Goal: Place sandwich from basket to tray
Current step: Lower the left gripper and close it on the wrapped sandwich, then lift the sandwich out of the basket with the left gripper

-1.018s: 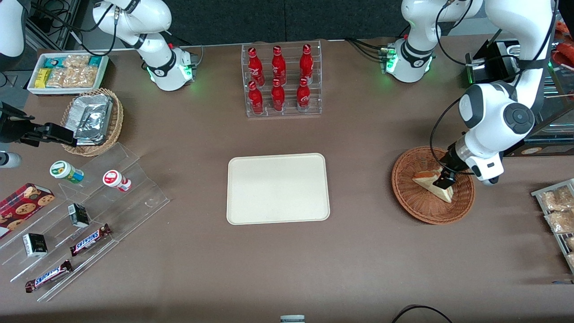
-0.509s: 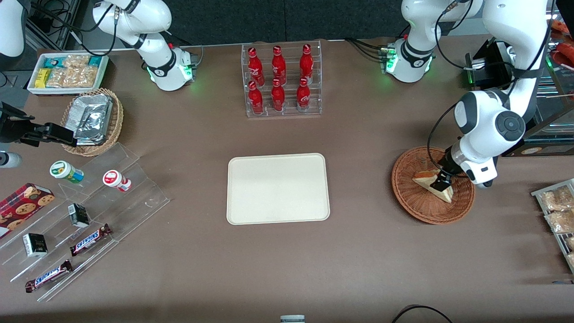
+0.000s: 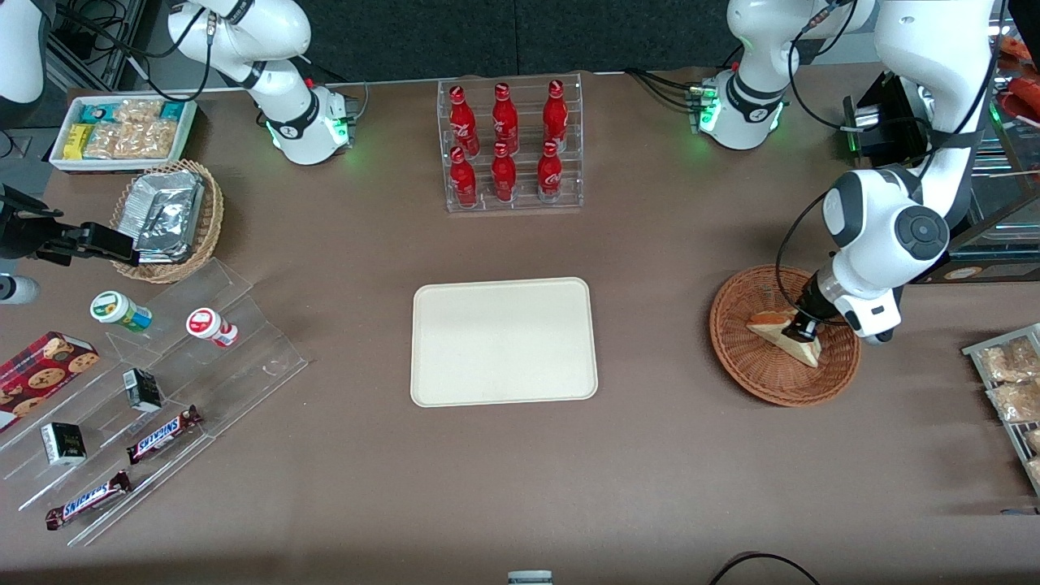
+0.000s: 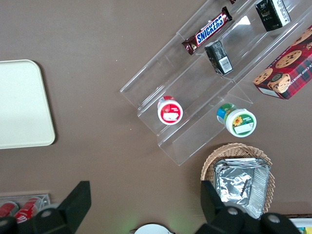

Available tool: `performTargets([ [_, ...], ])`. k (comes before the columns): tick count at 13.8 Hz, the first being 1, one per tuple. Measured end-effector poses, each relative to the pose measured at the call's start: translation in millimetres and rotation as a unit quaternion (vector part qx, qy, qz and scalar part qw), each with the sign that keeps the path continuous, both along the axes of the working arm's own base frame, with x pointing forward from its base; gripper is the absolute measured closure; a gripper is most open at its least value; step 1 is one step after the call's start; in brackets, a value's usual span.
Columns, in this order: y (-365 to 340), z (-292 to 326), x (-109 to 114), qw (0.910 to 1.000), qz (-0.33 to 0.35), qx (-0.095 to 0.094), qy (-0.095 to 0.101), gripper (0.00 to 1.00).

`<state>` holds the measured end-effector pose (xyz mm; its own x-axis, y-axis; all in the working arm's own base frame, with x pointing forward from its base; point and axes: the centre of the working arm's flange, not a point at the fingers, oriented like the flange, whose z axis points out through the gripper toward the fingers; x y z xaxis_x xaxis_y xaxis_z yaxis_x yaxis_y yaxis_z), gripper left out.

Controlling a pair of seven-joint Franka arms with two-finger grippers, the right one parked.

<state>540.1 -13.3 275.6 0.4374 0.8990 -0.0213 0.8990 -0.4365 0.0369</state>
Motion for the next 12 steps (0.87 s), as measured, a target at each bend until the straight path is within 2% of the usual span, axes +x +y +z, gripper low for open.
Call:
performTargets([
  [2, -4, 15, 5, 0.9999, -0.005, 0.001, -0.011, 0.72],
  [3, -9, 26, 6, 0.9998, -0.016, 0.006, -0.008, 0.75],
  [5, -28, 56, 6, 0.9984, -0.048, 0.023, 0.02, 0.8],
  [6, -45, 74, 6, 0.9964, -0.07, 0.032, 0.037, 0.86],
  [8, -92, 112, 6, 0.9904, -0.116, 0.051, 0.057, 0.86],
  [10, -149, 141, 2, 0.983, -0.164, 0.06, 0.058, 0.86],
  [12, -210, 157, -9, 0.9739, -0.214, 0.061, 0.046, 0.86],
])
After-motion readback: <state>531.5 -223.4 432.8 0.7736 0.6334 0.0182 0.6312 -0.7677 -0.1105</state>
